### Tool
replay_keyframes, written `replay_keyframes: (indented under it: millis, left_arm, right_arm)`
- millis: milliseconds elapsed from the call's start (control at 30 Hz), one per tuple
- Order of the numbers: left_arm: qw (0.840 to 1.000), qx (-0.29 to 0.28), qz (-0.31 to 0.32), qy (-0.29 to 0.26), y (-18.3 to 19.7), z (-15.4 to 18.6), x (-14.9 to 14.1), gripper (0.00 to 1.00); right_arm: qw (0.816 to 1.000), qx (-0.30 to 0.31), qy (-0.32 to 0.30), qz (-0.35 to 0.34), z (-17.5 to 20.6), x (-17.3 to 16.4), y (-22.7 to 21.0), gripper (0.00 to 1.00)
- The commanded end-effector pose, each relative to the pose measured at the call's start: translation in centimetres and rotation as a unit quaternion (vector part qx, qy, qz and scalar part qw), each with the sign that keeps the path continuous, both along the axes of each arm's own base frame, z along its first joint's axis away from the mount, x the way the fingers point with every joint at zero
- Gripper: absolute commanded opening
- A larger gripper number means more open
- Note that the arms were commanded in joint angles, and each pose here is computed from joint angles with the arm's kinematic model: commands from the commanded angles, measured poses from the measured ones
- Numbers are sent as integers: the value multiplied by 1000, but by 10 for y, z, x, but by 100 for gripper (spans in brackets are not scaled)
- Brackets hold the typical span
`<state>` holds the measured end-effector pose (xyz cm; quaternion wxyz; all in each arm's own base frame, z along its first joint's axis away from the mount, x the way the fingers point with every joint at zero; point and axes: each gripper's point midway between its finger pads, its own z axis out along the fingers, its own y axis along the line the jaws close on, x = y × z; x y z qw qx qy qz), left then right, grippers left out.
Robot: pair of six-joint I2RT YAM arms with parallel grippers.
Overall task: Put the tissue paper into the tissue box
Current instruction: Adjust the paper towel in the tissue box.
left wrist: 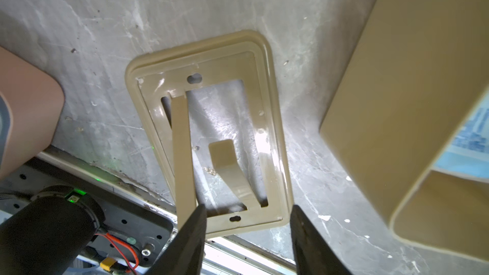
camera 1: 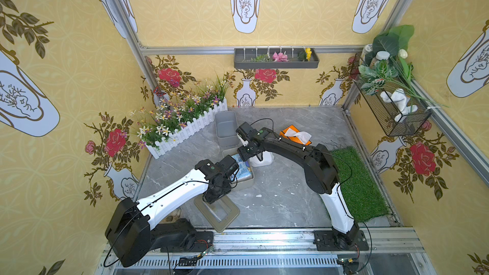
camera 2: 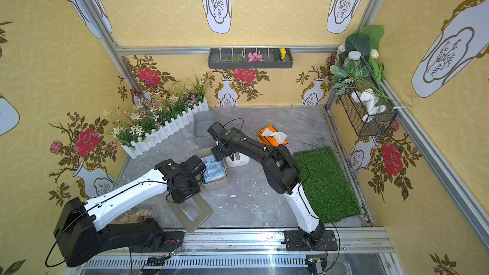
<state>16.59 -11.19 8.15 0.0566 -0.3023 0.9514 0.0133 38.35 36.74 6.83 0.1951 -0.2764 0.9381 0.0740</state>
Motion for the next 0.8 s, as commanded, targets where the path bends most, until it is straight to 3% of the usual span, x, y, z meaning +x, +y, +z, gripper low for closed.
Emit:
replay_keyframes:
  millis: [0, 267, 500, 767]
  left_arm:
    - [1000, 11, 3, 13, 1, -11, -1, 53]
    - [1000, 20, -2, 17, -1, -28, 3, 51]
    - [999, 24, -10, 22, -1, -37, 3, 34]
    - [998, 35, -27, 36, 0, -44, 2, 24]
  right_arm:
    - [1000, 3, -11, -4, 1, 6, 2, 73]
    - [999, 24, -22, -12, 22, 7, 0, 74]
    - [992, 108, -62, 12, 80, -6, 7, 75]
    - [990, 120, -75, -2, 101, -8, -15, 76]
